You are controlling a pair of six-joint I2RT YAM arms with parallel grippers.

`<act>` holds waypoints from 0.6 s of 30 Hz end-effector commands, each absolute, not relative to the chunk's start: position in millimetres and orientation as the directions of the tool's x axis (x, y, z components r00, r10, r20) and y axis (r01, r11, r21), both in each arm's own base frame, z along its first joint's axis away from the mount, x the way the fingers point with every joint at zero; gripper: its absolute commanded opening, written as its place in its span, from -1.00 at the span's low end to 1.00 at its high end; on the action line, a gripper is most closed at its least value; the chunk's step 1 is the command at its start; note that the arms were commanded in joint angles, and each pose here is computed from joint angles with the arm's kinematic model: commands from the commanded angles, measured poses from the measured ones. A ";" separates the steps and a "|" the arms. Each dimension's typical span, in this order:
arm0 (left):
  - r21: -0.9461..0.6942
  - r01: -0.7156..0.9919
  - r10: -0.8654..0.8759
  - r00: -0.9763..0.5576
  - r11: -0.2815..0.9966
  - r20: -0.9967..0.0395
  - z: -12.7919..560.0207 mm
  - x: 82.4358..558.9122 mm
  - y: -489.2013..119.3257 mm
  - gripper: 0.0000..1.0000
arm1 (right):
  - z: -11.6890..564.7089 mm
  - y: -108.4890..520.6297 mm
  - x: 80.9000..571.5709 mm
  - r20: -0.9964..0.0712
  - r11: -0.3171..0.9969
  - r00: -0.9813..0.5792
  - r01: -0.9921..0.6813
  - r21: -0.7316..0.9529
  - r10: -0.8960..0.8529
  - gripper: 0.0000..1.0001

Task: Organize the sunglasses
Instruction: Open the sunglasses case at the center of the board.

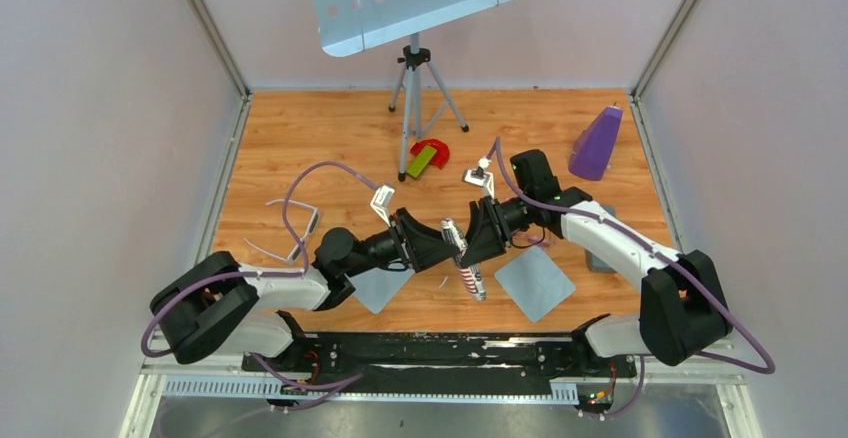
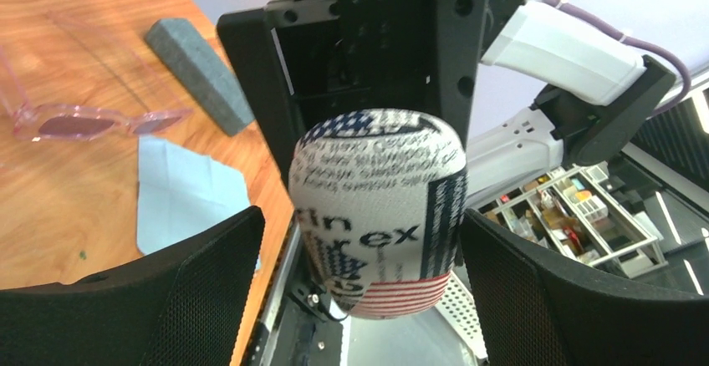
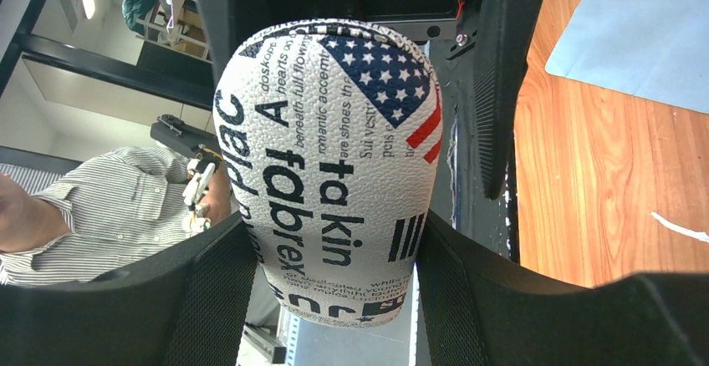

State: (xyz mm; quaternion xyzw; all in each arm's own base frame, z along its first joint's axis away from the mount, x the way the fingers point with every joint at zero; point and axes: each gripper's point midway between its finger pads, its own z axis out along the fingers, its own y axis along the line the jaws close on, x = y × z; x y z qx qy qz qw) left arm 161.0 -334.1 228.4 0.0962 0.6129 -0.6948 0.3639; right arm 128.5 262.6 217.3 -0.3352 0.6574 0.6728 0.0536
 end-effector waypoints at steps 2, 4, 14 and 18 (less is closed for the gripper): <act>-0.797 0.603 -0.424 -0.714 0.030 -0.557 220.3 162.8 -328.0 0.76 | 231.8 260.9 134.2 -0.572 -0.151 -0.746 -0.557 0.817 -0.342 -0.56; -0.796 0.604 -0.433 -0.713 0.020 -0.552 223.3 163.9 -328.8 0.75 | 230.6 261.2 134.9 -0.570 -0.145 -0.747 -0.558 0.817 -0.341 -0.56; -0.787 0.611 -0.410 -0.741 -0.084 -0.532 239.0 162.9 -345.1 0.01 | 228.1 260.3 141.9 -0.566 -0.105 -0.758 -0.566 0.818 -0.324 -0.50; -0.780 0.609 -0.381 -0.761 -0.143 -0.525 242.0 153.6 -346.3 -0.70 | 223.3 253.0 156.2 -0.545 -0.060 -0.789 -0.553 0.831 -0.284 -0.45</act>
